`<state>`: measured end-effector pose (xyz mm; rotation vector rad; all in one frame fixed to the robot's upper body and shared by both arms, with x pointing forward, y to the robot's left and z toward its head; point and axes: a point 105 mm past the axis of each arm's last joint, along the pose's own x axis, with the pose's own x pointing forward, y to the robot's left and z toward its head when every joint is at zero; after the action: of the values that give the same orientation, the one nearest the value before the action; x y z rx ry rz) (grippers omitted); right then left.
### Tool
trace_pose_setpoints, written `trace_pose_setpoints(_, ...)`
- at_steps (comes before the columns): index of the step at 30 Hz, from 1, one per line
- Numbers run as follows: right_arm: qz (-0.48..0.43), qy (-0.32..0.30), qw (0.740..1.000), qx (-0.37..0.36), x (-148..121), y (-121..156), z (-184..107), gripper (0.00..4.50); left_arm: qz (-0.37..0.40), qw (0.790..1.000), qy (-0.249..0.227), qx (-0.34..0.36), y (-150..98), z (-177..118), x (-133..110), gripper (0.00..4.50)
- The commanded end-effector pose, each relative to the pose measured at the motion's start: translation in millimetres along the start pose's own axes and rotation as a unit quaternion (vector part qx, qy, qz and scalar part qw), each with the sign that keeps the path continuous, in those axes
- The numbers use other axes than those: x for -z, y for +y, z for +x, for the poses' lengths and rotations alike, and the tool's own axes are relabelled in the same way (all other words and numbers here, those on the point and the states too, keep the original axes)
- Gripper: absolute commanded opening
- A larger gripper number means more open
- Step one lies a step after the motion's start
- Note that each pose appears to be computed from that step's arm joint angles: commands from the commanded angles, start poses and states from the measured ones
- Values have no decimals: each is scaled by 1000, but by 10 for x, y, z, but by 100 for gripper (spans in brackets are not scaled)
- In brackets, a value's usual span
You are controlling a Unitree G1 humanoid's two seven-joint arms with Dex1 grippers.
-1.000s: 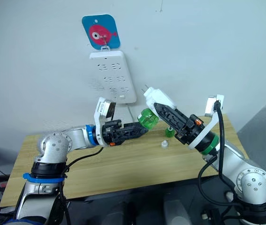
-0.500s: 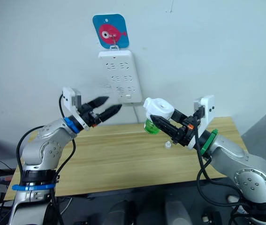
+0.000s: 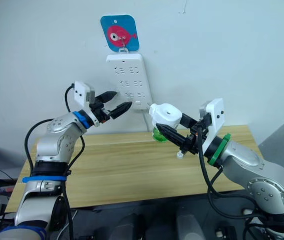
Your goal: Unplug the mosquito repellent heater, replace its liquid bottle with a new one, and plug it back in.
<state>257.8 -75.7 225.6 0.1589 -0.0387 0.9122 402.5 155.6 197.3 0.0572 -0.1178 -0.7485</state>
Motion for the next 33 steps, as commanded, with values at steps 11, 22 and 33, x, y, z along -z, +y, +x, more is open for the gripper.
trace_pose_setpoints(11,-26,-22,999,-4,-130,91,-57,295,9,989,-21,149,-242,127,-340,450)
trace_pose_setpoints(22,-41,-2,999,9,-85,42,-15,295,17,985,-21,171,-239,199,-434,330)
trace_pose_setpoints(33,-121,50,985,111,-106,-232,294,295,23,987,1,162,-244,217,-319,132)
